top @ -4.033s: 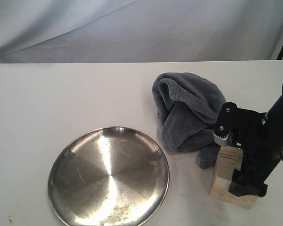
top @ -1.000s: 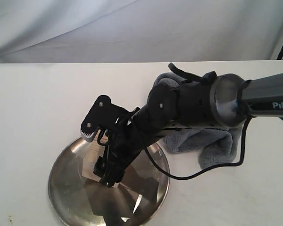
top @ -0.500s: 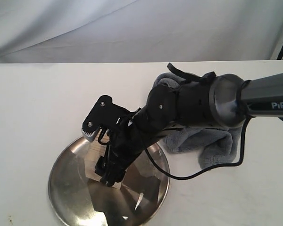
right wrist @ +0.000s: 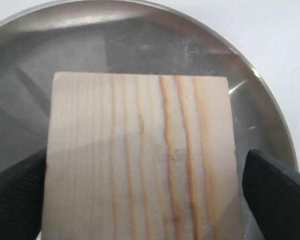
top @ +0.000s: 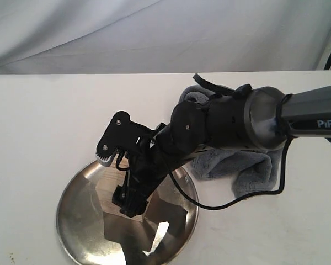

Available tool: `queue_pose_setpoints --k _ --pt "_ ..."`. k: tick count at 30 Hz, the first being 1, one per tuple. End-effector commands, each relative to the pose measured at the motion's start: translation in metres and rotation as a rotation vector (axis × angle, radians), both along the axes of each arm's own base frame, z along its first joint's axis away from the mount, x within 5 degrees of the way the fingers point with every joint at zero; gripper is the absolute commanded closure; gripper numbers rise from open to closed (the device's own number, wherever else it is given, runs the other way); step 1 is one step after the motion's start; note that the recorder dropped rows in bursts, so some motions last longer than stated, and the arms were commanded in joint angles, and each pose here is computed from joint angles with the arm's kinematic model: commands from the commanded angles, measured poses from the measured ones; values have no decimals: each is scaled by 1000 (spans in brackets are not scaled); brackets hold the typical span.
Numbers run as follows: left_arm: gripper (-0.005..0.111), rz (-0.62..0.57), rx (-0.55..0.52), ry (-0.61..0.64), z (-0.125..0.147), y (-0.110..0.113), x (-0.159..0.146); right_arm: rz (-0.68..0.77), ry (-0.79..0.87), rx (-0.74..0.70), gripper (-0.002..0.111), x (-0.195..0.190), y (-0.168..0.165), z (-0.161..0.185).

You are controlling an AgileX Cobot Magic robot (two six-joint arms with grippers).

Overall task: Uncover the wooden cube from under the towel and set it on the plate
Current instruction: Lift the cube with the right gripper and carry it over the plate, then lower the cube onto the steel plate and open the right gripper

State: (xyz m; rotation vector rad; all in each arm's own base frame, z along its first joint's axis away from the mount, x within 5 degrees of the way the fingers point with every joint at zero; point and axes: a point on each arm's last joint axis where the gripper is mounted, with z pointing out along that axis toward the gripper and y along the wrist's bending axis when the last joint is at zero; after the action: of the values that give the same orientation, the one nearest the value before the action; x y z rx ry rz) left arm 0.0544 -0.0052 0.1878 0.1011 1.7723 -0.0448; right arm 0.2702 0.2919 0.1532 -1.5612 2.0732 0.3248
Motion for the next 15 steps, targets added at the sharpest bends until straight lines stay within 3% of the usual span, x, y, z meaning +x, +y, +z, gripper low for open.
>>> queue_pose_setpoints --k 1,7,15 --pt "107 -3 -9 -7 0 0 0 18 -39 4 18 2 2 4" --pt "107 -3 -9 -7 0 0 0 -16 -43 61 18 1 2 18" --pt "107 -3 -9 -7 0 0 0 -23 -60 149 18 -9 -3 62"
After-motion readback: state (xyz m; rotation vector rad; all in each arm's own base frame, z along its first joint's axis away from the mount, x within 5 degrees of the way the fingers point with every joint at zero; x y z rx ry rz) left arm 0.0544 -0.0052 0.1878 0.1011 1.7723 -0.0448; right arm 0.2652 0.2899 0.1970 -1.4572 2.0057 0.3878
